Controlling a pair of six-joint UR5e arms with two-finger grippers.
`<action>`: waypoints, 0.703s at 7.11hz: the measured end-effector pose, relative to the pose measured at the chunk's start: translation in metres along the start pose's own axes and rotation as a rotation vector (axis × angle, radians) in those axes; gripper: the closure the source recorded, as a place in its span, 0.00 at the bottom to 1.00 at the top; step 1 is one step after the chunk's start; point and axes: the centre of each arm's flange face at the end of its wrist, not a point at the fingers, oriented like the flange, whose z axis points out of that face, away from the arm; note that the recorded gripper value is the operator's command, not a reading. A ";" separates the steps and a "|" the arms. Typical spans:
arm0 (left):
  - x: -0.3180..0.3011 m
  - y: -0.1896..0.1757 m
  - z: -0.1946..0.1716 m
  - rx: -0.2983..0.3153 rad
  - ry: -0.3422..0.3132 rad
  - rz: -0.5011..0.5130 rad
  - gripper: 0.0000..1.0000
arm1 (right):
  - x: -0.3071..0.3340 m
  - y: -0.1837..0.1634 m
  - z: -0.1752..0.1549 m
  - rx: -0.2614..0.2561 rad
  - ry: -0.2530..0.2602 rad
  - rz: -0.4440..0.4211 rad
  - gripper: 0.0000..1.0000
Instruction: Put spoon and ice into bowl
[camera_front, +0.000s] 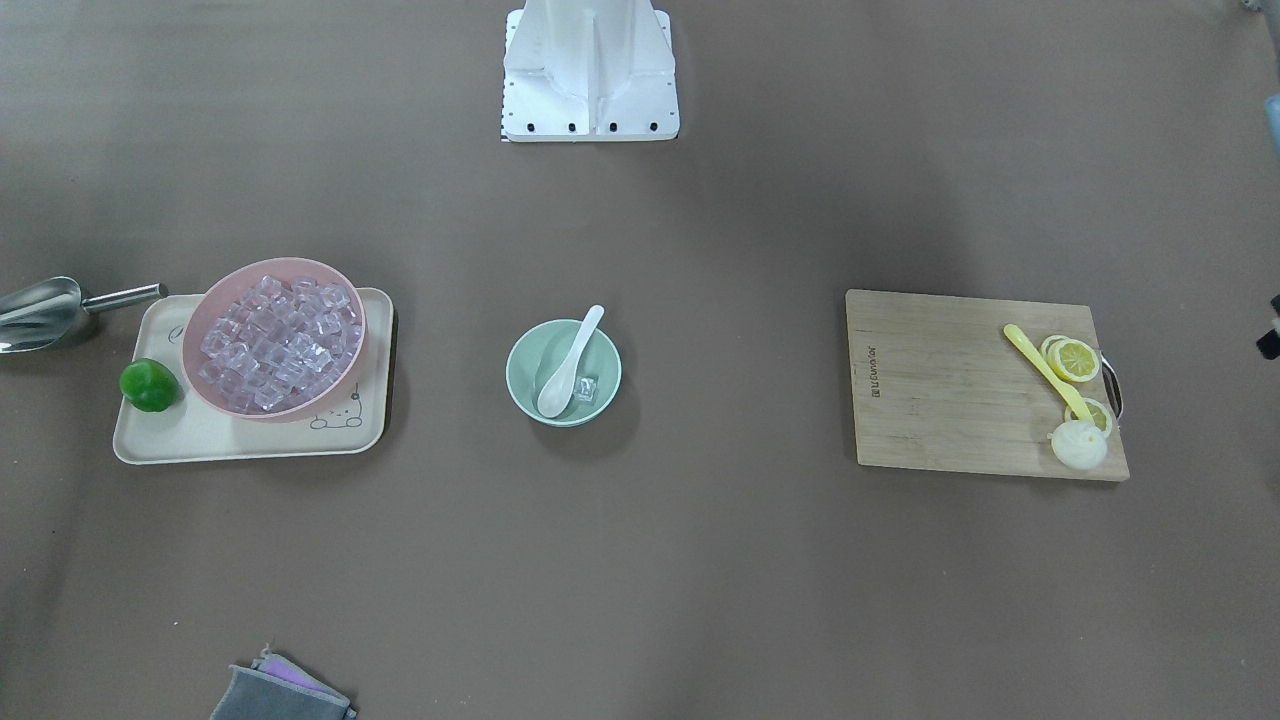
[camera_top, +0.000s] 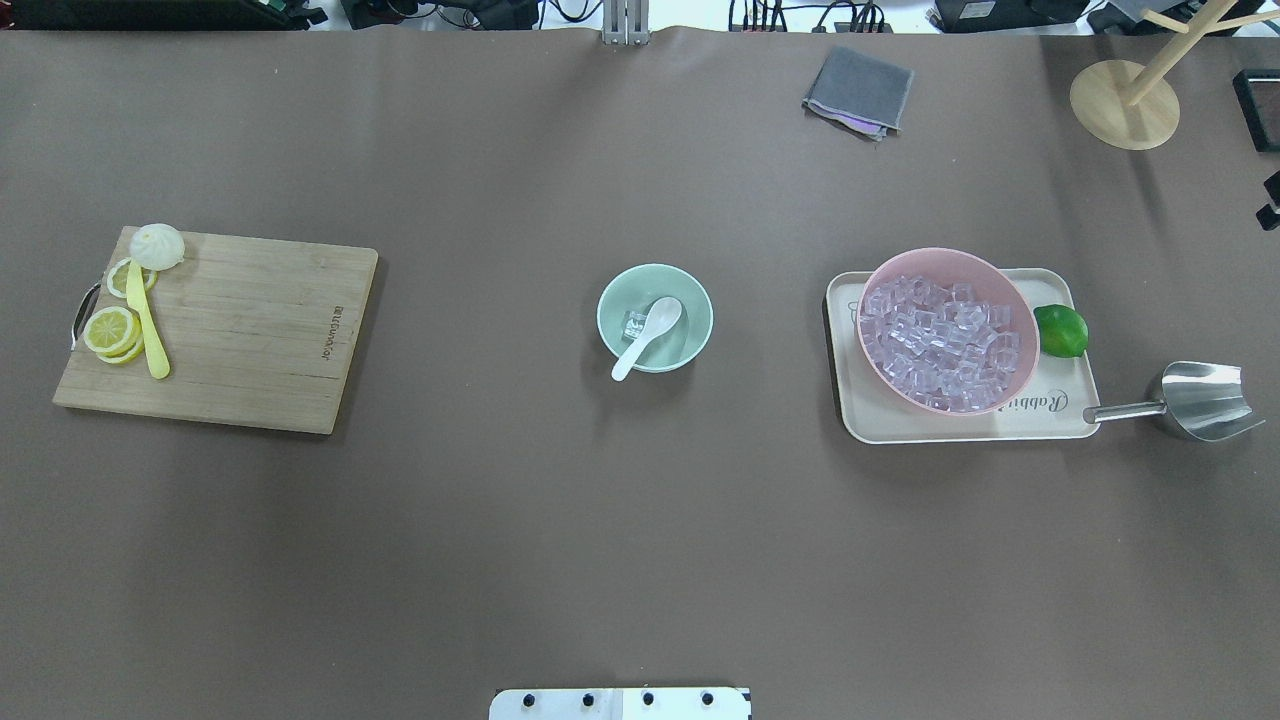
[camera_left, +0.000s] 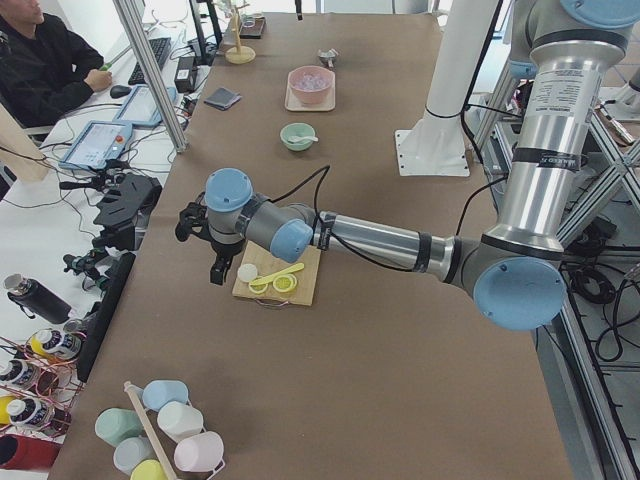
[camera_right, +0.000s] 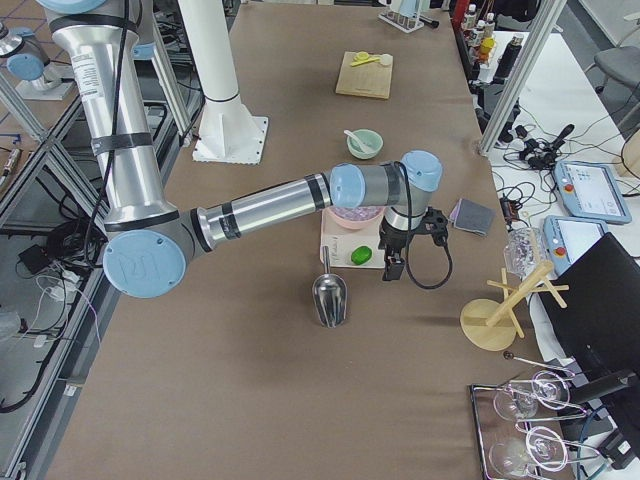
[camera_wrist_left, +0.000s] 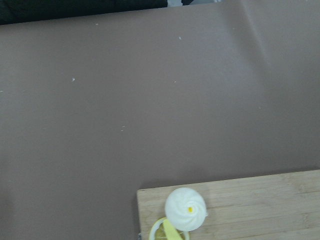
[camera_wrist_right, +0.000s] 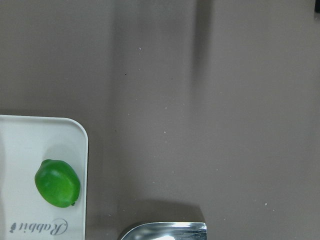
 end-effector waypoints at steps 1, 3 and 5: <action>-0.027 0.010 -0.012 -0.017 -0.019 -0.029 0.02 | 0.008 0.005 0.008 -0.009 0.013 0.018 0.00; -0.062 0.047 -0.012 -0.050 -0.038 -0.090 0.02 | 0.039 0.026 0.006 -0.006 -0.082 0.077 0.00; -0.074 0.067 -0.007 -0.070 -0.046 -0.119 0.02 | 0.086 0.066 -0.002 0.021 -0.137 0.068 0.00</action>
